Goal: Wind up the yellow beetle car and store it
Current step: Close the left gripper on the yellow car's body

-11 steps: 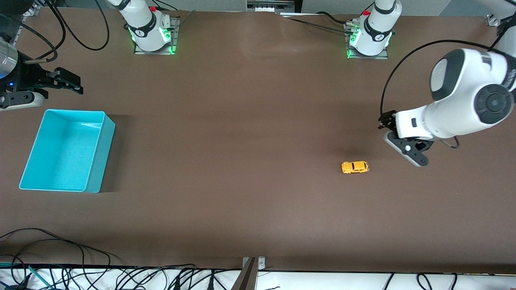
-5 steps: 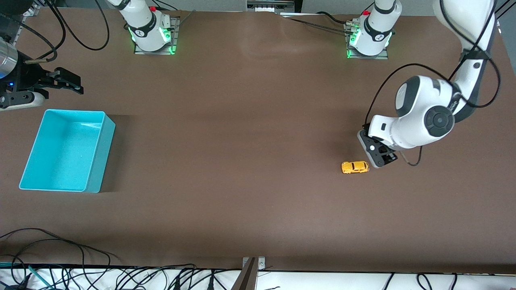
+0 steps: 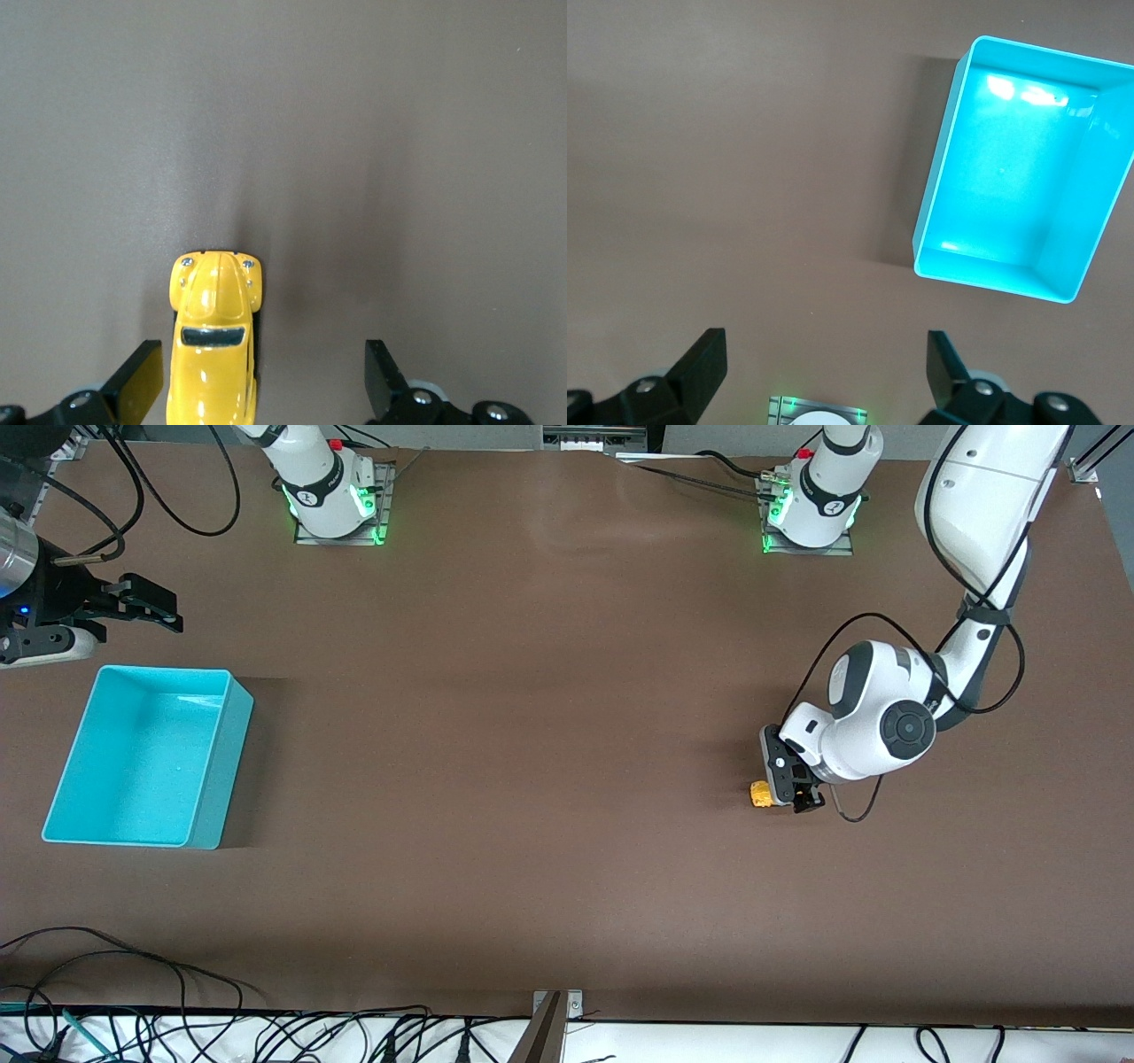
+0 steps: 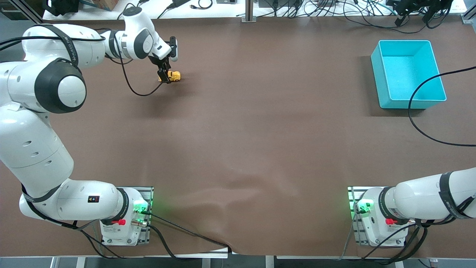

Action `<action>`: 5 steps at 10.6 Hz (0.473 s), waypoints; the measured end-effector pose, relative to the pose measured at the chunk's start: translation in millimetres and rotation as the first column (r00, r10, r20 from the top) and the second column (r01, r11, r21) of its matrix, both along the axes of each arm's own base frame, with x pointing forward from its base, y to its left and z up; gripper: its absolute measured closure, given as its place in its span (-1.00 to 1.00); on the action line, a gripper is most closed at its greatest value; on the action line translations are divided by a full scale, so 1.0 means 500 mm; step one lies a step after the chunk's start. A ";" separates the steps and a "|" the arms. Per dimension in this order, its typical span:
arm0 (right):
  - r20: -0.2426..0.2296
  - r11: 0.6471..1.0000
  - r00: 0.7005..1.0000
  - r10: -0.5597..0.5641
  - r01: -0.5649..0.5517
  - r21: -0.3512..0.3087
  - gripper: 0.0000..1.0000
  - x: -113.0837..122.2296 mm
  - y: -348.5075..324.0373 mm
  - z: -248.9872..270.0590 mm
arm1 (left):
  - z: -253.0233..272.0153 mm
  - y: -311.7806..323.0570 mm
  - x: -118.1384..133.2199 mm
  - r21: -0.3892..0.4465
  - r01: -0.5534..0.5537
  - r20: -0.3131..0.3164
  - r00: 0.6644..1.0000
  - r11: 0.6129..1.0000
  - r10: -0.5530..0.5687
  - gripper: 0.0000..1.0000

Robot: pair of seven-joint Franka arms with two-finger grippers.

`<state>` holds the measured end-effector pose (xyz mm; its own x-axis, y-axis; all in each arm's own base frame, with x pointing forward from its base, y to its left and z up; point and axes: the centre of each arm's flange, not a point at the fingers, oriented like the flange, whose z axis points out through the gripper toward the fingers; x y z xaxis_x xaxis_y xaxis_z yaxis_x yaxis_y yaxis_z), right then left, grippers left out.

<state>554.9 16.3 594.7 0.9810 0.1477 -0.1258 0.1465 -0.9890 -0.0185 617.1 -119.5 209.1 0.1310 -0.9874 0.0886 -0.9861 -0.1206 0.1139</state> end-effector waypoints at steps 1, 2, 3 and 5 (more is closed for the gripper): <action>0.000 1.000 1.000 0.000 0.000 0.000 -1.00 0.000 0.000 0.000 | -0.006 0.000 0.002 0.011 0.030 0.013 0.999 0.999 -0.031 -1.00; 0.000 1.000 1.000 0.000 0.000 0.000 -1.00 0.000 0.000 0.000 | -0.007 0.001 0.004 0.029 0.053 0.024 0.998 0.998 -0.054 -1.00; 0.000 1.000 1.000 0.000 0.000 0.000 -1.00 0.000 0.000 0.000 | -0.007 0.001 0.005 0.036 0.062 0.029 0.998 0.997 -0.063 -1.00; 0.000 1.000 1.000 0.000 0.000 0.000 -1.00 0.000 -0.001 0.000 | -0.008 0.000 0.007 0.036 0.065 0.040 0.997 0.997 -0.067 -0.96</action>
